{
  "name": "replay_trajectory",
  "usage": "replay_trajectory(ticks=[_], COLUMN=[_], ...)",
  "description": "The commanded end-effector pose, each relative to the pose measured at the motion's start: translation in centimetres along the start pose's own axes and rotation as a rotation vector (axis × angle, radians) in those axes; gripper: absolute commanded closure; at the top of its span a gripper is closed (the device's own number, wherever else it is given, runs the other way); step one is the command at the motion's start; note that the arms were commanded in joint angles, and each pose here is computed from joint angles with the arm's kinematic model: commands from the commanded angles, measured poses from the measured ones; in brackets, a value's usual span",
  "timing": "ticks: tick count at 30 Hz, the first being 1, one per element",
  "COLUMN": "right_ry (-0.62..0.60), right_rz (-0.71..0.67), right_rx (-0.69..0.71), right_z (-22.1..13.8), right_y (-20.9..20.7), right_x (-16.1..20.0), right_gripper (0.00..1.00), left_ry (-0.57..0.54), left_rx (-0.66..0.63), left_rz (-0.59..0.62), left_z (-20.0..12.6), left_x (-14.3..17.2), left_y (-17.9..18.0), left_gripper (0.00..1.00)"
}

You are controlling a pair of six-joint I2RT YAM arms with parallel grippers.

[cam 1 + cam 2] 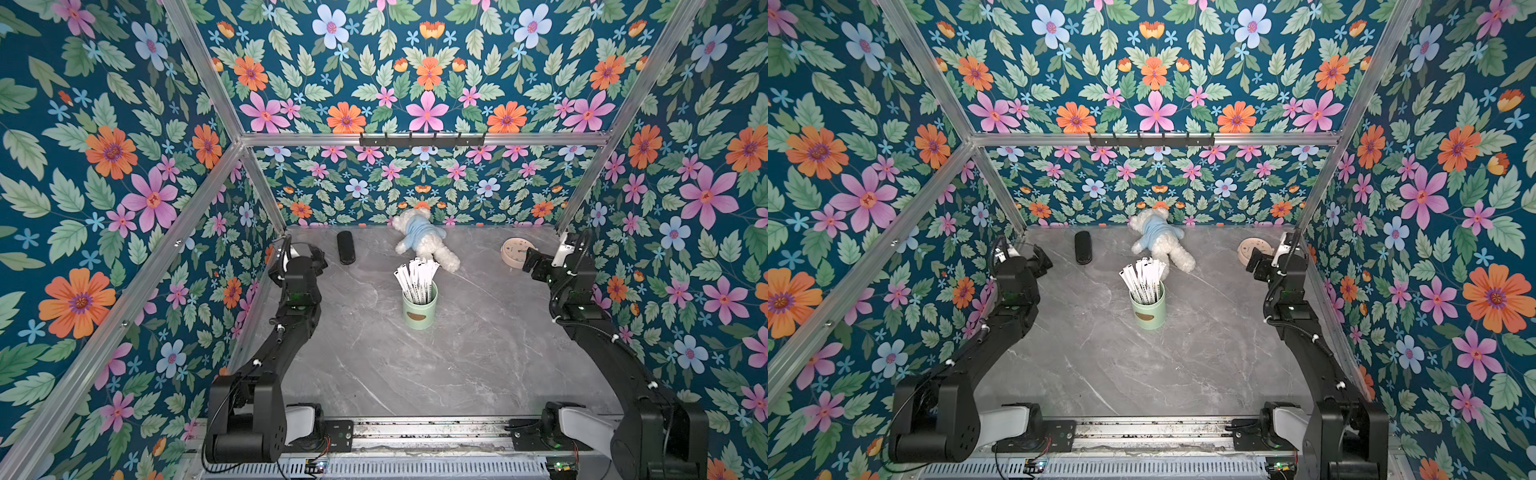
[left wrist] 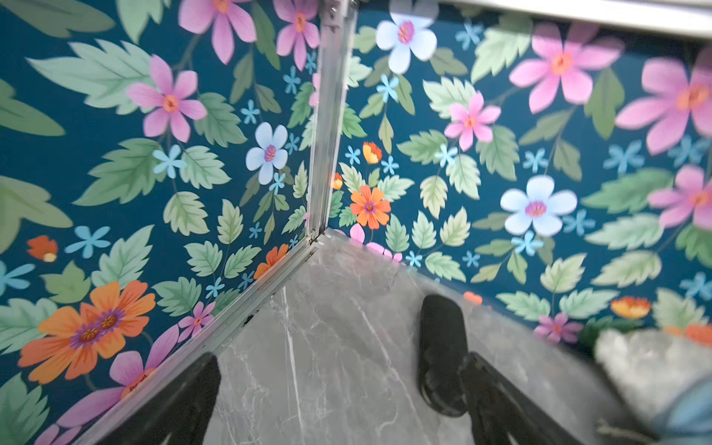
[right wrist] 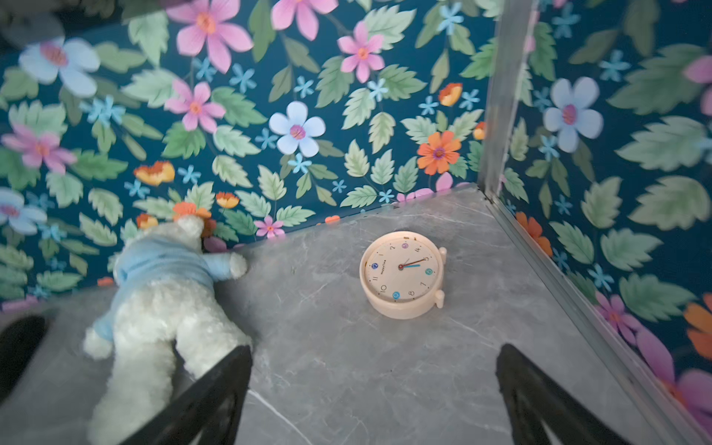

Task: Take the straws out of the storage container
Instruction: Pick up the straw from the container.

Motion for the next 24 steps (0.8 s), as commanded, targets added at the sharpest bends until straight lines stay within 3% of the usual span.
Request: replay_trajectory(ticks=[1,3,5,8,13,19,24], right_ry=[0.301,0.344,0.389,0.437,0.401,0.423,0.45], right_rz=[0.159,0.144,0.138,0.093,0.008,0.015,-0.095], right_rx=[0.212,0.081,0.004,-0.01,-0.155,-0.387,-0.521], right_z=[-2.8,-3.8,-4.9,-7.0,-10.8,-13.0,-14.2], right_y=[-2.6,-1.6,-0.9,-0.2,2.1,5.0,8.6], right_x=[4.9,5.7,5.6,4.4,1.5,-0.3,-0.4], right_gripper=[0.01,0.01,0.01,0.01,0.01,0.01,0.02], left_ry=[0.244,0.331,0.342,0.31,0.404,0.525,0.589], left_rx=[-0.146,0.077,0.175,0.206,0.284,0.526,0.535], left_rz=[-0.142,-0.15,-0.168,-0.189,-0.15,-0.164,-0.094], left_z=[-1.6,-2.5,-4.0,-5.6,-5.6,-4.9,-4.5], left_x=[2.3,1.8,0.9,-1.1,-2.7,-0.7,1.9], left_y=[2.4,0.5,-0.8,-1.7,-3.9,-6.5,-6.7], left_gripper=[0.0,0.0,0.0,0.0,0.0,0.02,0.05])
Point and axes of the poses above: each gripper's point midway between its finger pads, its own z axis out along the fingers, its own y axis along the line the jaws close on, x = y × z, the point moved 8 cm from there along -z, back along the fingers, and after that the axes turned 9 degrees about -z, right-handed, at the moved point
